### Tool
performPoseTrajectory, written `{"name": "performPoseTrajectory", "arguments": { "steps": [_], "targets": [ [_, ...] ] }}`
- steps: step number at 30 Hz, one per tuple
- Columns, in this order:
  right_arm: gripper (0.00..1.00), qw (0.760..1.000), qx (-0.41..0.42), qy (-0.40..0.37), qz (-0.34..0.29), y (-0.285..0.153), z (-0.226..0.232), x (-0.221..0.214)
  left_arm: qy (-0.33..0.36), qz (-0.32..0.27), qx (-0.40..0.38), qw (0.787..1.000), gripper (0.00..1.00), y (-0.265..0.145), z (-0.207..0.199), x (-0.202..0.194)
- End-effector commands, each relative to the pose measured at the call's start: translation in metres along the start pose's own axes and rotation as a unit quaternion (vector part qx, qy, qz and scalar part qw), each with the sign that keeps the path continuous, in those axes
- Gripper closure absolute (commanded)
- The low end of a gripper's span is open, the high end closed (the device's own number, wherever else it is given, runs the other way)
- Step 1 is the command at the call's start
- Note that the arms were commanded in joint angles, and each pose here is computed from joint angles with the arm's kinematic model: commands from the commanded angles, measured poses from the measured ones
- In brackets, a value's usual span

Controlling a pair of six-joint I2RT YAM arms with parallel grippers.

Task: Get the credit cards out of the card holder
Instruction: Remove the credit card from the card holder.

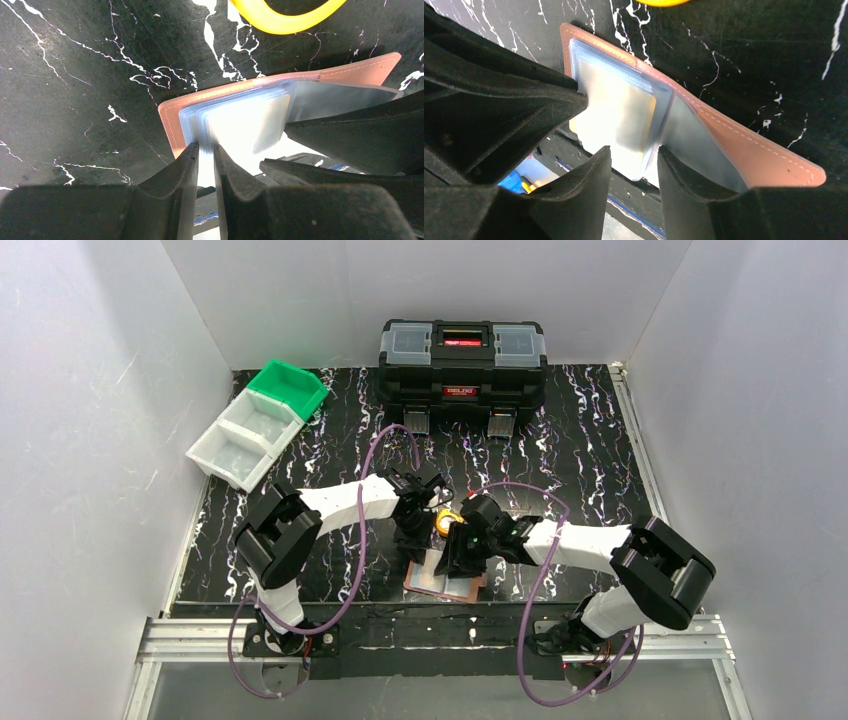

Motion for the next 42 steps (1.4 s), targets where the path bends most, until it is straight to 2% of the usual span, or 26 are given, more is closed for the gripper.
{"name": "performPoseTrajectory", "arguments": {
  "steps": [1, 8, 14, 20, 25, 34, 42],
  "targets": [
    [0.52, 0.998, -0.055, 0.008, 0.015, 0.005, -0.005, 0.003, -0.001, -0.010, 0.004, 1.000, 0.83, -0.011, 0.006, -0.003],
    [0.55, 0.996, -0.074, -0.005, 0.039, 0.018, 0.002, 0.016, -0.013, -0.019, -0.001, 1.000, 0.83, -0.023, 0.014, -0.007],
    [0.66, 0.996, -0.081, -0.004, 0.050, 0.023, 0.000, 0.016, -0.017, -0.020, -0.003, 1.000, 0.83, -0.027, 0.021, -0.008],
    [0.84, 0.995, -0.081, -0.006, 0.056, 0.025, -0.003, 0.013, -0.019, -0.024, -0.011, 0.999, 0.83, -0.036, 0.025, -0.011],
    [0.92, 0.995, -0.081, -0.007, 0.059, 0.026, -0.005, 0.011, -0.021, -0.017, -0.022, 0.999, 0.83, -0.035, 0.023, -0.012],
    [0.97, 0.996, -0.070, -0.009, 0.061, 0.027, -0.006, 0.009, -0.024, -0.005, -0.051, 0.998, 0.82, -0.034, 0.016, -0.011],
    [0.99, 0.996, -0.067, -0.007, 0.062, 0.028, -0.007, 0.008, -0.026, -0.003, -0.075, 0.997, 0.76, -0.038, 0.013, -0.013]
  ]
}}
Point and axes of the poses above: each gripper's point midway between its finger pads, its own y axis out along the fingers, its own z axis along the line the jaws close on, x = y × z, the point moved 9 cm from there along -y, back along the fingers, and after that the axes turned 15 degrees about -y, right-handed, at the moved point
